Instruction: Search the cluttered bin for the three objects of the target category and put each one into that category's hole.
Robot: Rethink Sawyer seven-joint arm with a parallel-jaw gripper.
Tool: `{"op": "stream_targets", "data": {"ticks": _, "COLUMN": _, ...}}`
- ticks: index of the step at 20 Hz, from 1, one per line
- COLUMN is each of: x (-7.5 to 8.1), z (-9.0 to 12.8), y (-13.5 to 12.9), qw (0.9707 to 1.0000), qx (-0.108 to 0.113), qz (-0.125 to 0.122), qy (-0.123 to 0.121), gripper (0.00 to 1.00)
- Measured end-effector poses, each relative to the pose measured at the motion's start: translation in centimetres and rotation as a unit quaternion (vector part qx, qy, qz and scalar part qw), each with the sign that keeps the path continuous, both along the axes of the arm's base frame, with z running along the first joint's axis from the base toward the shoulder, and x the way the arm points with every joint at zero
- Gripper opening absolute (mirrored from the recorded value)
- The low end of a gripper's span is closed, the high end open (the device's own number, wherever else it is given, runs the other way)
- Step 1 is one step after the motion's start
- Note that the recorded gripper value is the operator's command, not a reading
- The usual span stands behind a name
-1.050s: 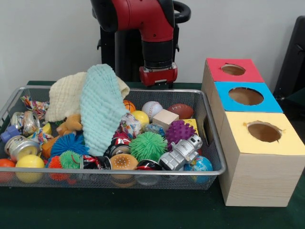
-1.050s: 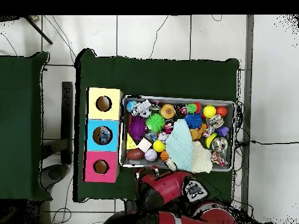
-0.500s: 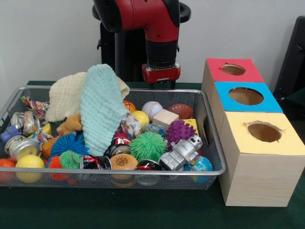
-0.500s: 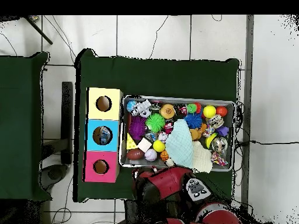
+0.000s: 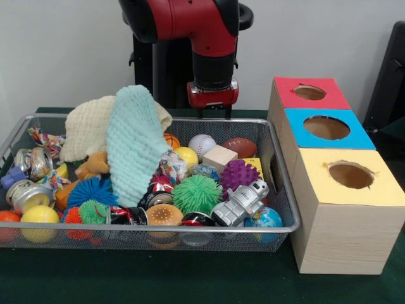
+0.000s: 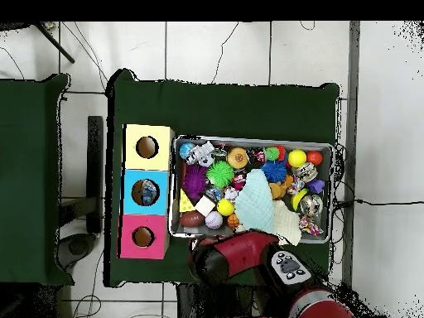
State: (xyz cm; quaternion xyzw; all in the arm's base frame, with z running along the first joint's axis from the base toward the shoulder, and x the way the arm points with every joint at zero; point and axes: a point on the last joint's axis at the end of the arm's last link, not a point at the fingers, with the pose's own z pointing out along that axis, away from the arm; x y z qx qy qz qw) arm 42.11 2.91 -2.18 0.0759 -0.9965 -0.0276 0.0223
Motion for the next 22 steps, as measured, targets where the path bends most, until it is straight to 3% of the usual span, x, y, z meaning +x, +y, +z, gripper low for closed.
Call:
{"op": "stream_targets", "data": {"ticks": 6, "x": 0.4, "z": 0.8, "y": 0.1, "qw": 0.9999, "qx": -0.001, "qz": -0.001, "qy": 0.015, "gripper": 1.0}}
{"op": "stream_targets", "data": {"ticks": 12, "x": 0.5, "z": 1.5, "y": 0.2, "qw": 0.9999, "qx": 0.001, "qz": 0.001, "qy": 0.014, "gripper": 1.0}}
{"op": "stream_targets", "data": {"ticks": 17, "x": 0.2, "z": 3.1, "y": 0.3, "qw": 0.9999, "qx": -0.004, "qz": 0.016, "qy": -0.002, "gripper": 1.0}}
{"op": "stream_targets", "data": {"ticks": 22, "x": -0.4, "z": 4.1, "y": 0.7, "qw": 0.9983, "qx": -0.007, "qz": 0.051, "qy": -0.029, "gripper": 1.0}}
